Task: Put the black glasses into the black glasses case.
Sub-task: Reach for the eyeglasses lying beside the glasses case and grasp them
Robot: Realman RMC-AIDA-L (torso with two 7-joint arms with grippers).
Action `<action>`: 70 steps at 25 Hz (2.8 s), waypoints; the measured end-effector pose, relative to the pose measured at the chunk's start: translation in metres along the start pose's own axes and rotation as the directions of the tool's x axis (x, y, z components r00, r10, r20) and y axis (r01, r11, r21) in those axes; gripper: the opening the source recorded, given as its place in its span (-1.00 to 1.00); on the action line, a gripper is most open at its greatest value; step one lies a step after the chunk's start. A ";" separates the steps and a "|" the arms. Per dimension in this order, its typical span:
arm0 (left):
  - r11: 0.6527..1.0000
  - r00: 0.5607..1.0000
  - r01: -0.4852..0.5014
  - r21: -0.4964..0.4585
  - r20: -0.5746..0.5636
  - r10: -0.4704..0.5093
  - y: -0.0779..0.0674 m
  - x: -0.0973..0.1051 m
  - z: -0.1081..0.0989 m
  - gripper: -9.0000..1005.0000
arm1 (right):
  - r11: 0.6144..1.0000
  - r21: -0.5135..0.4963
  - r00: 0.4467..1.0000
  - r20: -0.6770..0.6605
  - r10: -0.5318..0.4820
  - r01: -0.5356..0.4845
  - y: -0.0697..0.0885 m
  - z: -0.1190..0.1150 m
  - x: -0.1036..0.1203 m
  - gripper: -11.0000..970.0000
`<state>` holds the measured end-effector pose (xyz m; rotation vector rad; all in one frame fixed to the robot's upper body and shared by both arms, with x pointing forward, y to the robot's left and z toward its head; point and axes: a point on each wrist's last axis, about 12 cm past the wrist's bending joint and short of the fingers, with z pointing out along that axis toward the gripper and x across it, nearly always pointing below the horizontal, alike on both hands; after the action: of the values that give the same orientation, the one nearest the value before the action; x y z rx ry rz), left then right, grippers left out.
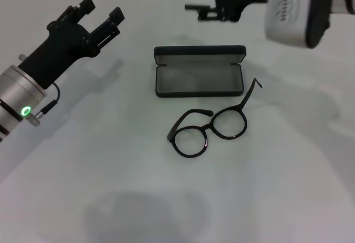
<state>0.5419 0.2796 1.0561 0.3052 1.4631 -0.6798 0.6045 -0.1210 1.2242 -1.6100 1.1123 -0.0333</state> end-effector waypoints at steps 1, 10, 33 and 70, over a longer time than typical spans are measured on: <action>1.000 1.000 -0.005 -0.003 -0.004 0.005 0.001 -0.001 0.000 0.60 | 0.999 0.027 1.000 0.012 0.023 -0.023 0.000 -0.004 0.002 0.40; 0.999 0.997 -0.048 -0.001 -0.057 0.048 0.006 -0.005 0.023 0.60 | 0.916 0.142 0.912 0.234 0.338 -0.376 0.037 -0.076 0.041 0.40; 0.990 0.987 -0.117 0.078 -0.098 0.125 -0.004 -0.012 0.067 0.60 | 0.657 -0.123 0.643 0.137 0.753 -0.743 0.130 -0.145 0.146 0.40; 0.993 0.989 -0.103 0.066 -0.101 0.109 -0.009 -0.002 0.057 0.60 | 0.691 -0.259 0.728 -0.076 0.681 -0.674 0.107 -0.025 0.125 -0.16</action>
<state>0.5830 0.2402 1.0664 0.4684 1.5164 -0.6304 0.5929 -0.2154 1.0873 -1.3209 1.6949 0.6621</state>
